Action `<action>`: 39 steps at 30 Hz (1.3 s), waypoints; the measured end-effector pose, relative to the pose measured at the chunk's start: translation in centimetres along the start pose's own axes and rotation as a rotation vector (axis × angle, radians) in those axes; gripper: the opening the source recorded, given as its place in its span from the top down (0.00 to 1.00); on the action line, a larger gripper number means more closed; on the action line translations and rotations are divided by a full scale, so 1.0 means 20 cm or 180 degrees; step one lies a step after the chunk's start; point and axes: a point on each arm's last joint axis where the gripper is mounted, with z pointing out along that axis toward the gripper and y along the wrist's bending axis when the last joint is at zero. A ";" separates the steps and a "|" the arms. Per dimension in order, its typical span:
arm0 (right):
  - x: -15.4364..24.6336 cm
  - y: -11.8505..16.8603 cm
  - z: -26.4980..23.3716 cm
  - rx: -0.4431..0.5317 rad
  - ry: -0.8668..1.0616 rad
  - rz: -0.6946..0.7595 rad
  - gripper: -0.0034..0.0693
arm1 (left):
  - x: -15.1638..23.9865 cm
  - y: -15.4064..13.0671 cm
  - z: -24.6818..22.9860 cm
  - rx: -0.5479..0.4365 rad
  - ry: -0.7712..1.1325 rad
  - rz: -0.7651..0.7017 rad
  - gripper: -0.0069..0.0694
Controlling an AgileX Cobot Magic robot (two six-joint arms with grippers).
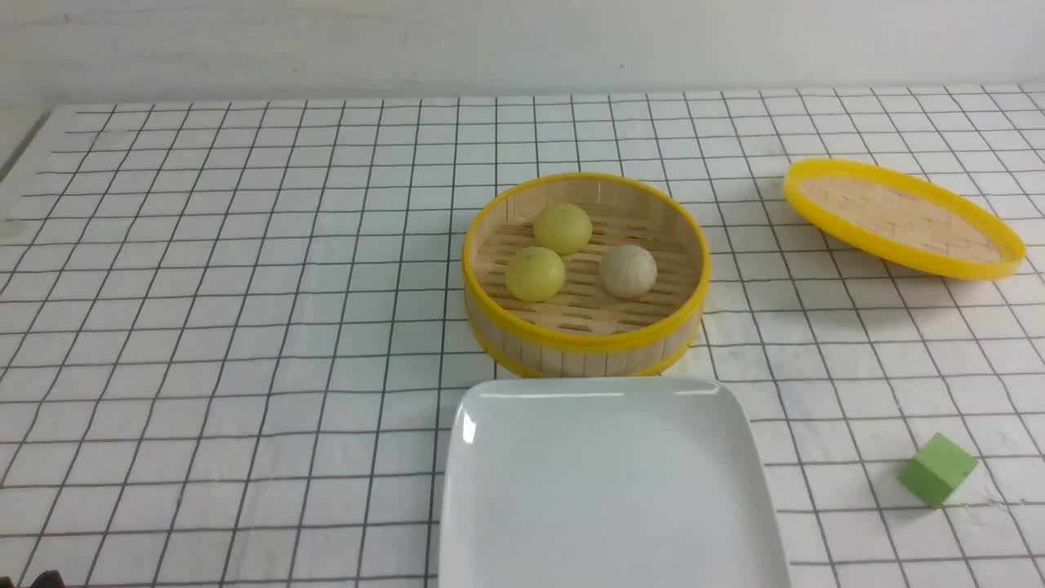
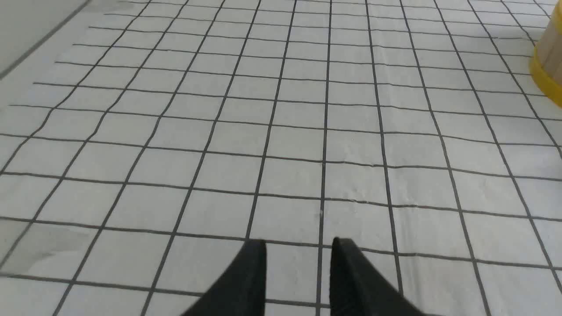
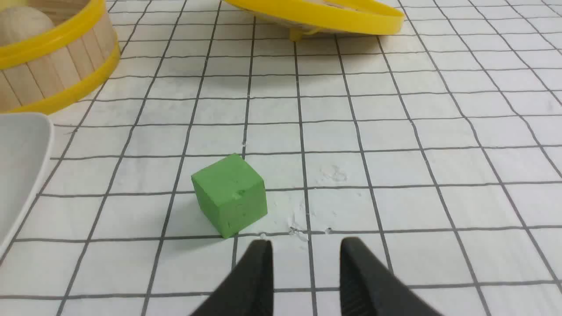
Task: Put the steamed buns into the plate on the white-black tablecloth.
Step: 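Reach toward a bun in the bamboo steamer with the right gripper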
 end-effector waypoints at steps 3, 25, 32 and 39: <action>0.00 0.00 0.00 0.0000 0.0000 0.0000 0.62 | 0.00 0.00 0.00 0.0000 0.0000 0.0000 0.59; 0.00 0.02 0.00 -0.0207 0.0012 -0.0080 0.62 | 0.00 0.00 0.00 -0.0002 0.0000 0.0006 0.59; 0.00 0.02 0.00 -0.0207 0.0012 -0.0080 0.62 | 0.00 0.00 0.00 -0.0002 0.0000 0.0006 0.59; -0.01 0.03 0.00 -0.0322 -0.0045 0.0538 0.62 | 0.00 -0.05 0.00 0.0313 0.0070 -0.1564 0.59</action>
